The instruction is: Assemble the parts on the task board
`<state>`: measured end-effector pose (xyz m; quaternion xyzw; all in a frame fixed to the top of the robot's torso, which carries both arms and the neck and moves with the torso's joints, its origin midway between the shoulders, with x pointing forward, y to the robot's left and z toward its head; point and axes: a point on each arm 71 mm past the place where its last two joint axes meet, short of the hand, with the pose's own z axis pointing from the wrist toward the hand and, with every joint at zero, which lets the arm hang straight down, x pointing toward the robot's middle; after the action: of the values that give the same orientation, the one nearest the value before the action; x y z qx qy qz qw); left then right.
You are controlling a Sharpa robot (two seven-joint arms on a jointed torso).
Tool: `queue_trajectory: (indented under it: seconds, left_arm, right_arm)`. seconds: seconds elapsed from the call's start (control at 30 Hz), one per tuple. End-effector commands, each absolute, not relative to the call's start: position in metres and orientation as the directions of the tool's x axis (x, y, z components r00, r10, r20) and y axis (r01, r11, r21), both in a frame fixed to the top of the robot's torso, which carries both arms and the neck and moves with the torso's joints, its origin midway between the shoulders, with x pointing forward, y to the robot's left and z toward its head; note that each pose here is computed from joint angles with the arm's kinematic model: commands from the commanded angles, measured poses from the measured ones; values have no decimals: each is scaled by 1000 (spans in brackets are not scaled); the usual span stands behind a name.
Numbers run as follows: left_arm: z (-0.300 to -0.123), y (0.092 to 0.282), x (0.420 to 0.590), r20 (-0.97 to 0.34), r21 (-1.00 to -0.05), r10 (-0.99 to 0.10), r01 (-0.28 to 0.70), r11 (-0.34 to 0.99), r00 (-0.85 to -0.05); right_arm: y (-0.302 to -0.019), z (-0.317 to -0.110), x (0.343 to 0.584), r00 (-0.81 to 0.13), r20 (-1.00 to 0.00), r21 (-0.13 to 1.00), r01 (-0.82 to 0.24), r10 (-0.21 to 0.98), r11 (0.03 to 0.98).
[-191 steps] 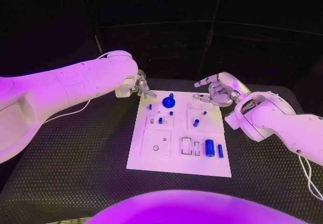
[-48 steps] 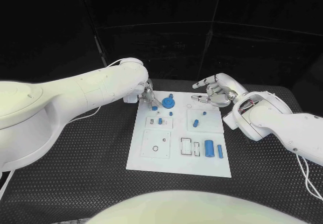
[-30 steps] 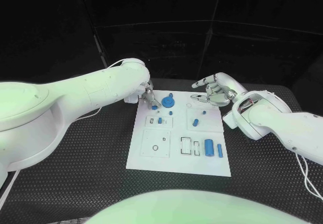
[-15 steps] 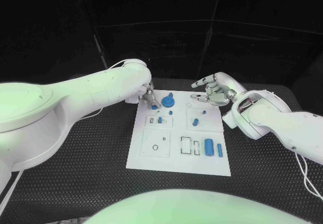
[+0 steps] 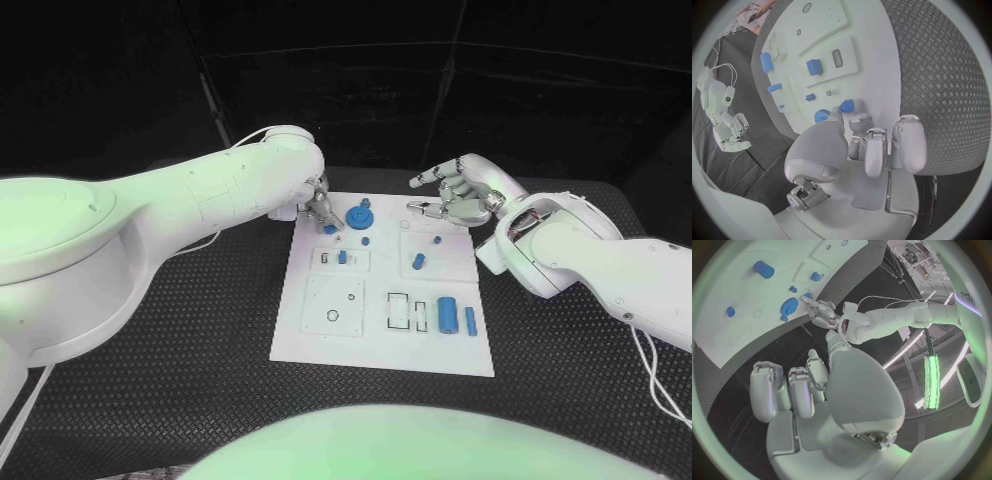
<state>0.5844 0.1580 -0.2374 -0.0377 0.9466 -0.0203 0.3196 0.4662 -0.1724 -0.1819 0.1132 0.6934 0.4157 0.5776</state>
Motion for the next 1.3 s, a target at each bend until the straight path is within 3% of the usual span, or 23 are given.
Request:
queue_trajectory:
  seconds: [0.03,0.67,1.3]
  left_arm:
    - [-237,159,585,-603,-41,-67,-53,998,-795]
    - [-237,157,583,-626,-77,-98,-63,995,-773]
    - [-236,170,580,-642,-105,-132,-84,991,-755]
  right_arm:
    - [-171,-181,466,-312,-706,708,-328,635,626]
    - [-171,-181,467,-315,-707,707,-328,634,626]
    - [-172,-182,468,-314,-708,706,-327,633,628]
